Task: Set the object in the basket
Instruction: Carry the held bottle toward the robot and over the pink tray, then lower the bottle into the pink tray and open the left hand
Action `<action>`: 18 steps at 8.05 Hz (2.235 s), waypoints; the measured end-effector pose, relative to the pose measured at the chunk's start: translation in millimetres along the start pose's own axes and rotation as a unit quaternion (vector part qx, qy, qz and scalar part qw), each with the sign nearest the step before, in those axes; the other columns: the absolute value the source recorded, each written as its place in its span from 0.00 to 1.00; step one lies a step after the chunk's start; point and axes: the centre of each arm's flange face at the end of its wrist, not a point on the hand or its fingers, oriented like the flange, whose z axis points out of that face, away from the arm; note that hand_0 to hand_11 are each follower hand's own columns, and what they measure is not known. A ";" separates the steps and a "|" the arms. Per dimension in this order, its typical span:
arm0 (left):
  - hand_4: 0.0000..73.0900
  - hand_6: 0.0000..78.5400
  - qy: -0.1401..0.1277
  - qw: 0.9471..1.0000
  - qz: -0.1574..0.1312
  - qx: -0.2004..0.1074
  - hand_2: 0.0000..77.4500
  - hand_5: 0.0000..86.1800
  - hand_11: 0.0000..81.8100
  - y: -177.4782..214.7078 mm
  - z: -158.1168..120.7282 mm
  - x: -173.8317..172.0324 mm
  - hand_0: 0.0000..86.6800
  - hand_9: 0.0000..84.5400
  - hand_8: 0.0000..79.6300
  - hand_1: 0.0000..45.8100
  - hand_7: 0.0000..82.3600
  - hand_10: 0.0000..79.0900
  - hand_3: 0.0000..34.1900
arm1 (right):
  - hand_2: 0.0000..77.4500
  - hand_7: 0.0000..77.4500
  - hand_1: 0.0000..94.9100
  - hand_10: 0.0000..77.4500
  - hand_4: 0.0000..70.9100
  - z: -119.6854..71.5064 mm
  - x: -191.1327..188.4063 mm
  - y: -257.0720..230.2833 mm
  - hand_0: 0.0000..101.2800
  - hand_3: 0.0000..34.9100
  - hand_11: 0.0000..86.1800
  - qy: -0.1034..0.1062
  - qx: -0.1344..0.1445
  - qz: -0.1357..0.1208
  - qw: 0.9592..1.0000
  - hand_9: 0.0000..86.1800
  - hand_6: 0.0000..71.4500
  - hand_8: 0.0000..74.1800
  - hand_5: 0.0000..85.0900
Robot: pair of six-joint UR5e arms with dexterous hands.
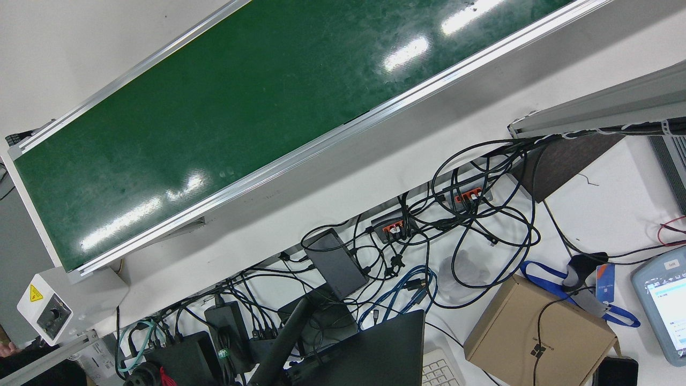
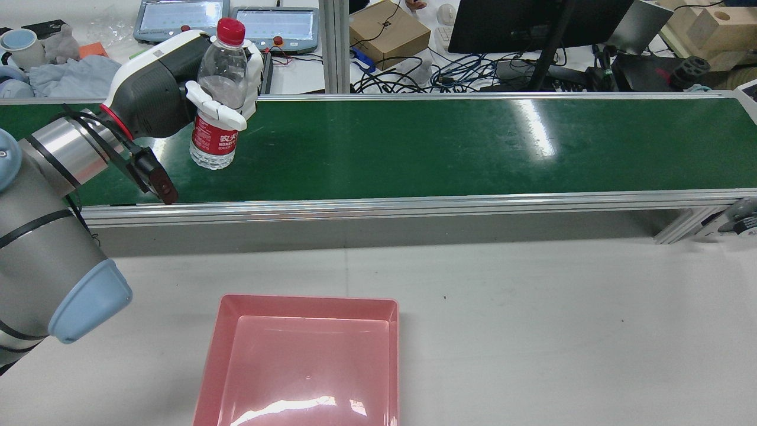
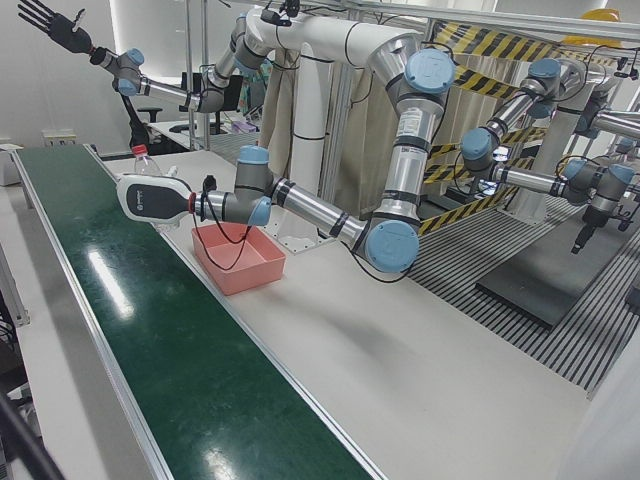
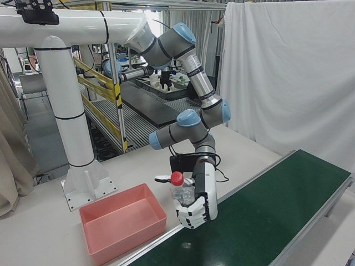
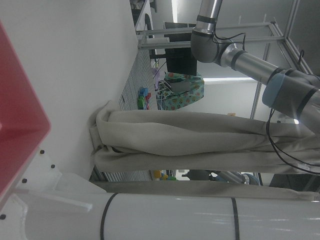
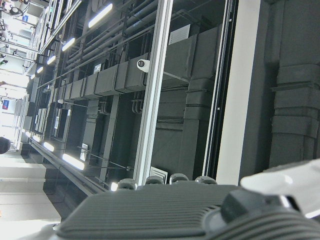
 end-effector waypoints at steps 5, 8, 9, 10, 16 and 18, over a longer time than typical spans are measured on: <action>0.64 0.81 -0.079 0.994 -0.051 -0.057 0.14 0.70 0.75 87.7 -17.9 -101.7 0.74 0.72 0.85 0.02 0.75 0.74 0.00 | 0.01 0.01 0.00 0.01 0.01 -0.1 0.0 -0.1 0.00 0.01 0.00 0.000 0.001 0.000 1.000 0.00 0.00 0.00 0.00; 0.53 0.81 -0.102 0.992 -0.038 -0.065 0.04 0.75 0.79 108.5 -26.1 -155.8 0.73 0.72 0.85 0.06 0.75 0.68 0.00 | 0.01 0.01 0.00 0.00 0.01 0.0 0.0 -0.1 0.00 0.00 0.00 0.000 0.000 0.000 1.000 0.00 0.00 0.00 0.00; 0.51 0.71 -0.101 0.992 -0.038 -0.066 0.04 0.76 0.79 110.3 -27.7 -162.3 0.74 0.72 0.85 0.08 0.79 0.68 0.00 | 0.01 0.01 0.00 0.00 0.01 0.0 0.0 0.0 0.00 0.00 0.00 0.000 0.000 0.000 1.000 0.00 0.00 0.00 0.00; 0.51 0.67 -0.101 0.992 -0.037 -0.068 0.03 0.73 0.82 111.3 -28.9 -166.9 0.74 0.72 0.85 0.12 0.76 0.65 0.00 | 0.01 0.01 0.00 0.00 0.01 0.0 0.0 0.0 0.00 0.00 0.00 0.000 0.000 0.000 1.000 0.00 0.00 0.00 0.00; 0.23 0.12 -0.095 0.993 -0.028 -0.069 0.02 0.36 0.43 89.9 -54.9 -162.2 0.57 0.75 0.73 0.06 0.19 0.28 0.00 | 0.01 0.01 0.00 0.01 0.01 -0.1 0.0 -0.1 0.00 0.01 0.00 0.000 0.000 0.000 1.000 0.00 0.00 0.00 0.00; 0.21 0.06 -0.092 0.993 -0.029 -0.071 0.01 0.34 0.25 91.6 -68.7 -152.1 0.55 0.27 0.21 0.04 0.04 0.18 0.00 | 0.01 0.01 0.00 0.01 0.01 -0.1 0.0 -0.1 0.00 0.00 0.00 0.000 0.000 0.000 1.000 0.00 0.00 0.00 0.00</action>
